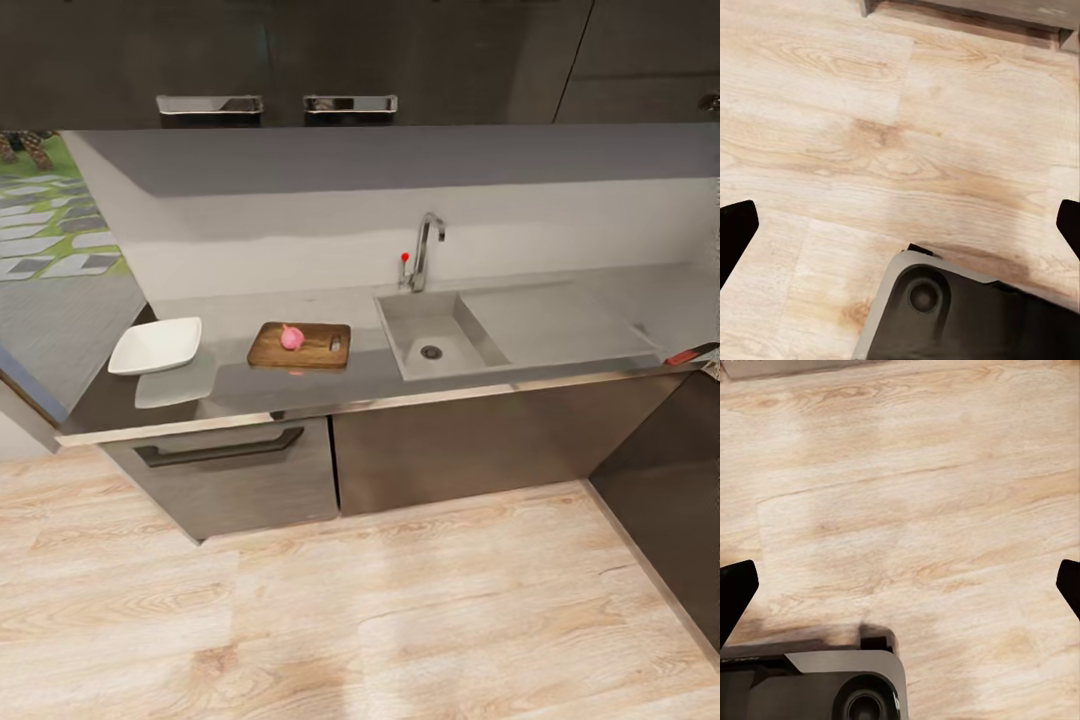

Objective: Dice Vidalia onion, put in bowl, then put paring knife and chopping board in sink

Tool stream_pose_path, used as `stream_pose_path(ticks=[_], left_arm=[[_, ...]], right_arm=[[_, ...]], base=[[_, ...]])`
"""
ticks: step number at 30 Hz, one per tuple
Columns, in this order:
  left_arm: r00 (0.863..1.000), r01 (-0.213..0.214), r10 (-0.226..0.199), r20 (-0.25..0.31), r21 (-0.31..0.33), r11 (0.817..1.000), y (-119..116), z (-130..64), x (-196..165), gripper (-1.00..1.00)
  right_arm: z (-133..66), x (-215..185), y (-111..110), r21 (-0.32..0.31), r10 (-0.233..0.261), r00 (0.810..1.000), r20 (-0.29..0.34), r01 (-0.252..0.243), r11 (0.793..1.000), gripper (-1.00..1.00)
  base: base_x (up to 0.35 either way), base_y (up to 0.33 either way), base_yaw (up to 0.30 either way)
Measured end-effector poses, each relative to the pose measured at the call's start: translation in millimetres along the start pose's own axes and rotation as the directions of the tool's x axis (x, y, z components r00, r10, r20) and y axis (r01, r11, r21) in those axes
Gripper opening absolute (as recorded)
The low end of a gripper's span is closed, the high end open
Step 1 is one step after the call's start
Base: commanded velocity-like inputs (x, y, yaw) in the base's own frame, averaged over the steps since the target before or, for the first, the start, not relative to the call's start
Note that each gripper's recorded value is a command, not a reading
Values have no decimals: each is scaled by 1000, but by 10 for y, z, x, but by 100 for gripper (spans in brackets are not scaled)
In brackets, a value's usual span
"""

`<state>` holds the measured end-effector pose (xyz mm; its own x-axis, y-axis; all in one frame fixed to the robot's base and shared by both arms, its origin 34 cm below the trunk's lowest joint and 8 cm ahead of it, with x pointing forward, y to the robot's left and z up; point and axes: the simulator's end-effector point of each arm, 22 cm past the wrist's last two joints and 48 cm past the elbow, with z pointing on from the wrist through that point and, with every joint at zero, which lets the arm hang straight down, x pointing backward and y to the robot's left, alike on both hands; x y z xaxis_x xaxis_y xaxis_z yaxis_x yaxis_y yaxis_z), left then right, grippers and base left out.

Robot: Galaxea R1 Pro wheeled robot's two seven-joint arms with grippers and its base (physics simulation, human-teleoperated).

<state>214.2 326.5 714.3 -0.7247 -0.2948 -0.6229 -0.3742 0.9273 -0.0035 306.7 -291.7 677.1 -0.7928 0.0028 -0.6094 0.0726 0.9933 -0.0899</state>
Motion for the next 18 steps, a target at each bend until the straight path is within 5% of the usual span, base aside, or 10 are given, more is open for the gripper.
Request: stream_pose_path(ticks=[18], left_arm=[[1000,-7,7,-24,-8,1000,63,-38,150,100]], right_arm=[[9,-92,-21,3,1,1000,25,-1,1000,100]], base=[[0,0,-9]])
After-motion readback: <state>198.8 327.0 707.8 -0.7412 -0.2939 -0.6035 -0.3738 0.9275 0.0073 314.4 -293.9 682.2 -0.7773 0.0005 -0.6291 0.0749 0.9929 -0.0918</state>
